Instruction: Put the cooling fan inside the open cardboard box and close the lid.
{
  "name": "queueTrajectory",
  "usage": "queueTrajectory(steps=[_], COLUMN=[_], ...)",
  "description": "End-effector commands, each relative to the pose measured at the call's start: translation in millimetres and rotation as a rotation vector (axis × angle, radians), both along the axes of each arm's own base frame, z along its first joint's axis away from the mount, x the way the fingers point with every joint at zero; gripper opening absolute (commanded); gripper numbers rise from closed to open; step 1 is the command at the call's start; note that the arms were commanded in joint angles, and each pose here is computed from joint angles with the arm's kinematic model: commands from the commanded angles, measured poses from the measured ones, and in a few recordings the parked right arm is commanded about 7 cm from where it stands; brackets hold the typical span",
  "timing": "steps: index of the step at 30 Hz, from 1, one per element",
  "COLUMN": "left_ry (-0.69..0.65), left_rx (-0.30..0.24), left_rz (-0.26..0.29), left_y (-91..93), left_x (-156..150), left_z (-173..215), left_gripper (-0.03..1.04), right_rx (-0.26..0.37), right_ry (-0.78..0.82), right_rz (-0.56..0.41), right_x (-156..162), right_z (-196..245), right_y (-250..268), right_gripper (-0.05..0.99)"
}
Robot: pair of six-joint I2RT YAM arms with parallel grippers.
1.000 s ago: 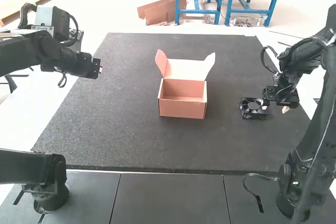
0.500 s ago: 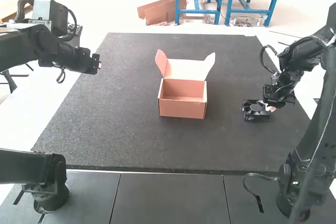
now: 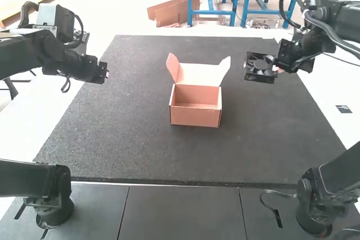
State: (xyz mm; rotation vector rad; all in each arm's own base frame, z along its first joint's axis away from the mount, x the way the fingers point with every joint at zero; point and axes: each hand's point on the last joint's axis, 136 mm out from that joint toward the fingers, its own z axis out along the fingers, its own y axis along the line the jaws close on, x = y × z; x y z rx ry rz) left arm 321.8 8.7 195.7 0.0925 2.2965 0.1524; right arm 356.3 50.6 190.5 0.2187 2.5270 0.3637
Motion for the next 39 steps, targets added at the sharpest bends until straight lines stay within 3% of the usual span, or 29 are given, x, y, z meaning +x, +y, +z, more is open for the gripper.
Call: queueTrajectory(steps=[1,5,8,24,35,39], left_ry=[-0.017,-0.023,-0.029,-0.047,-0.064,-0.075], left_rx=[-0.005,-0.005,-0.006,-0.018,-0.053,-0.054], left_rz=[-0.01,-0.012,-0.013,-0.004,0.024,0.024], left_y=[-2.0,-2.5,-2.8,-2.7,-3.2,-3.2], left_x=[0.2,1.2,2.2,4.8,6.2,7.5], left_z=[3.5,3.9,5.0,9.0,15.7,20.4], left_gripper=[0.97,0.97,0.97,0.97,0.97,0.97], right_rx=[0.171,0.244,0.248,0.105,-0.053,-0.058], right_ry=[-0.004,0.019,0.061,0.139,0.152,0.15], right_rz=[-0.008,0.026,0.057,0.204,0.194,0.2], right_x=[-6.4,-15.2,-20.8,-5.2,14.0,13.9], right_z=[31.4,40.8,30.5,-32.5,-93.1,-112.5], right_y=[51.5,87.1,106.3,186.0,178.9,178.6], right_gripper=[-0.01,-0.01,-0.01,-0.01,-0.01,-0.01])
